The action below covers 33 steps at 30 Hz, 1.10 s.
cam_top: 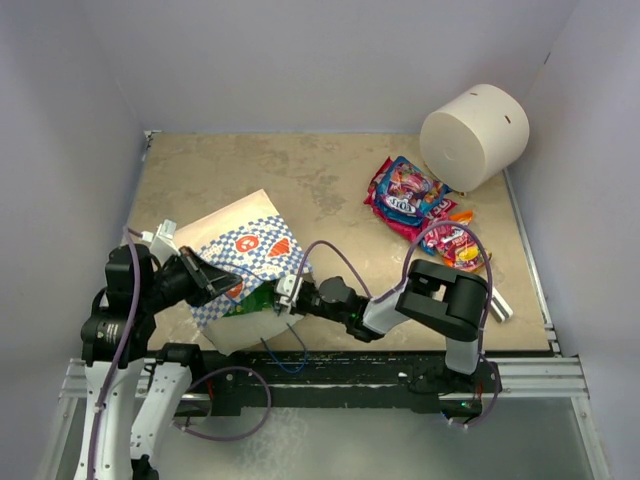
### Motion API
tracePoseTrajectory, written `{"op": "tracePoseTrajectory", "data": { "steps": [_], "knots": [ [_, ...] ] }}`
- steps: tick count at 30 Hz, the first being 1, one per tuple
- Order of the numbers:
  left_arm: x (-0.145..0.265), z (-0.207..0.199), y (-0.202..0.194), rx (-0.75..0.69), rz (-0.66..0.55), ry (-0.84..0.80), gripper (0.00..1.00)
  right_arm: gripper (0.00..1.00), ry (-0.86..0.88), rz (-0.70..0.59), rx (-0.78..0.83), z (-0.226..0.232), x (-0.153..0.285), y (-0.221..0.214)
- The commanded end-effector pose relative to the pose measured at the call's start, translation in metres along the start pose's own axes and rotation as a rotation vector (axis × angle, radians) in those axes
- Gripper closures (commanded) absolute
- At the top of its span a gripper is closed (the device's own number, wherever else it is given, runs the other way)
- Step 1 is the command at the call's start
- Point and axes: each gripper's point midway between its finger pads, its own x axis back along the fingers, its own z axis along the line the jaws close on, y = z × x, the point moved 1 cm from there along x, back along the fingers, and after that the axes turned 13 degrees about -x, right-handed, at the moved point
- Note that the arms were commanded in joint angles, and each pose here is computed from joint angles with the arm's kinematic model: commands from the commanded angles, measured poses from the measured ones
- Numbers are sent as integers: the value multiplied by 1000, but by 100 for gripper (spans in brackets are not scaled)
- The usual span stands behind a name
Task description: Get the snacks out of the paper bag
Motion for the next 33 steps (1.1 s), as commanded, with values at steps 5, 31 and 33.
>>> {"op": "tracePoseTrajectory", "data": {
  "steps": [5, 31, 33],
  "knots": [
    [4, -31, 23, -67, -50, -102, 100, 17, 227, -27, 63, 35, 14, 18],
    [4, -51, 39, -155, -24, -152, 100, 67, -28, -8, 68, 1, -4, 13],
    [2, -50, 41, -159, -29, -146, 100, 78, -2, -11, 56, 6, -2, 23]
  ]
}}
